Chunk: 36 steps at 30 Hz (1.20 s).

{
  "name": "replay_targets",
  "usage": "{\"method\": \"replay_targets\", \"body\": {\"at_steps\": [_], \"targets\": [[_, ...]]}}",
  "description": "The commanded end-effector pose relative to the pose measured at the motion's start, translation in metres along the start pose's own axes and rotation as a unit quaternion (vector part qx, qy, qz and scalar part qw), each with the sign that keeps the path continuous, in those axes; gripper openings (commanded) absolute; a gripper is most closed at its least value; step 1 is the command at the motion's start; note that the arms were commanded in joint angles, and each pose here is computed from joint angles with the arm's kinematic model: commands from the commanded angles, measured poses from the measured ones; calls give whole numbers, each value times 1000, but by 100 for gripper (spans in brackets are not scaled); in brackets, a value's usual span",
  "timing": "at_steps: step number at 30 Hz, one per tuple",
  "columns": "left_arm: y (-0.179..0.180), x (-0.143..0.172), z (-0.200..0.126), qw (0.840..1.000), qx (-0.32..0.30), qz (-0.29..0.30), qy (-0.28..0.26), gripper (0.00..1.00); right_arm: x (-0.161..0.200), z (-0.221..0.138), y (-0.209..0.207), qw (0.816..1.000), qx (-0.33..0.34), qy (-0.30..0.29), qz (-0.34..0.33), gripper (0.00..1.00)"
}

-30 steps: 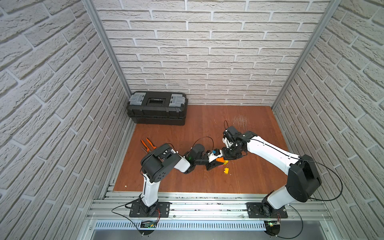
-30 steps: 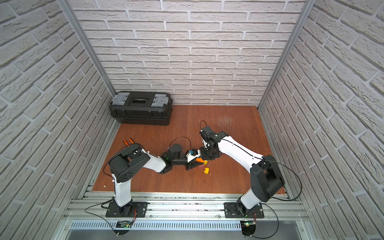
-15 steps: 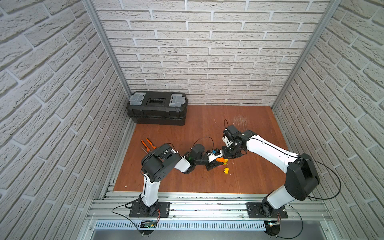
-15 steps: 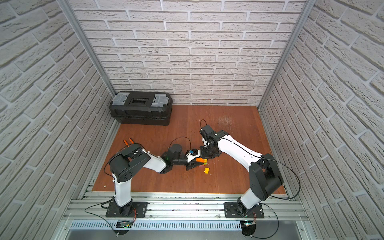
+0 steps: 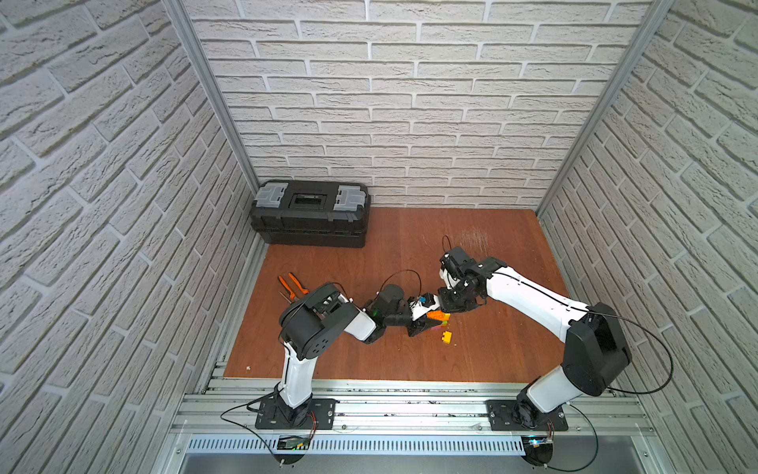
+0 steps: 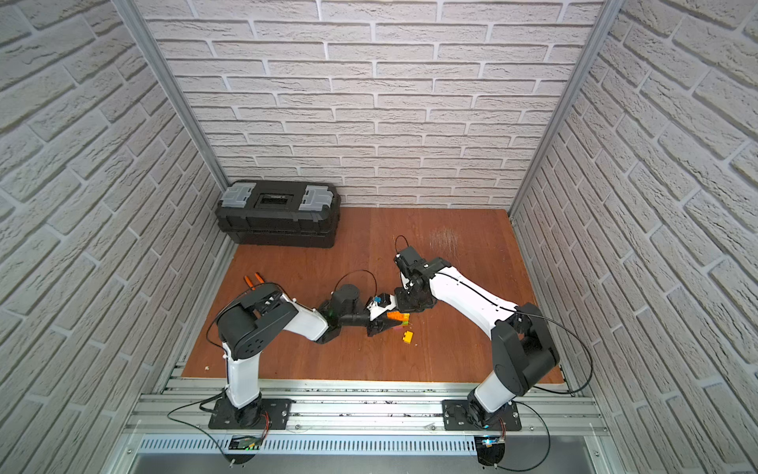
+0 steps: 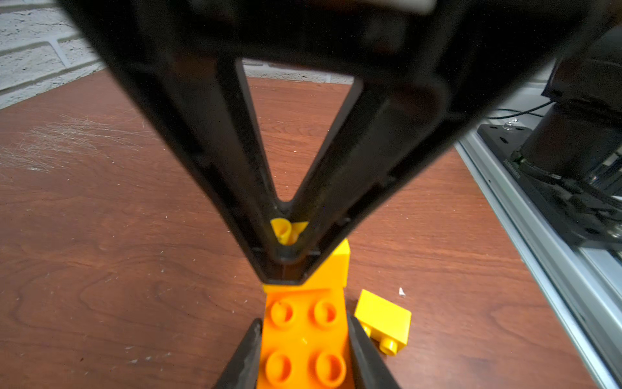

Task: Assemble a carrot with lego
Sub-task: Assemble the lego brick with the lego brick.

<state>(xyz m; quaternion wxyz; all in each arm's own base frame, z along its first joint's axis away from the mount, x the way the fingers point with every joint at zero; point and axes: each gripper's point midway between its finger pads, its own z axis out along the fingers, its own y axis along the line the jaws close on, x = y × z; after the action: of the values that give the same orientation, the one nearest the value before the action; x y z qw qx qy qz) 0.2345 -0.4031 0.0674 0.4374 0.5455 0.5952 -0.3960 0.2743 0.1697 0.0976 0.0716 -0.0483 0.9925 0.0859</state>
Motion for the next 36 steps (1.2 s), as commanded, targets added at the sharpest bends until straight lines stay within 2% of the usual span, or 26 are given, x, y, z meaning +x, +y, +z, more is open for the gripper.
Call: {"method": "replay_targets", "body": {"at_steps": [1,18,36], "targets": [[-4,8,5,1000,13,-15,6,16,0,-4,-7,1000,13,-1,7,2],[-4,12,8,1000,14,-27,7,10,16,12,-14,999,18,17,22,2],[-6,16,9,999,15,-36,5,6,16,-11,-12,1000,13,1,16,2]]}}
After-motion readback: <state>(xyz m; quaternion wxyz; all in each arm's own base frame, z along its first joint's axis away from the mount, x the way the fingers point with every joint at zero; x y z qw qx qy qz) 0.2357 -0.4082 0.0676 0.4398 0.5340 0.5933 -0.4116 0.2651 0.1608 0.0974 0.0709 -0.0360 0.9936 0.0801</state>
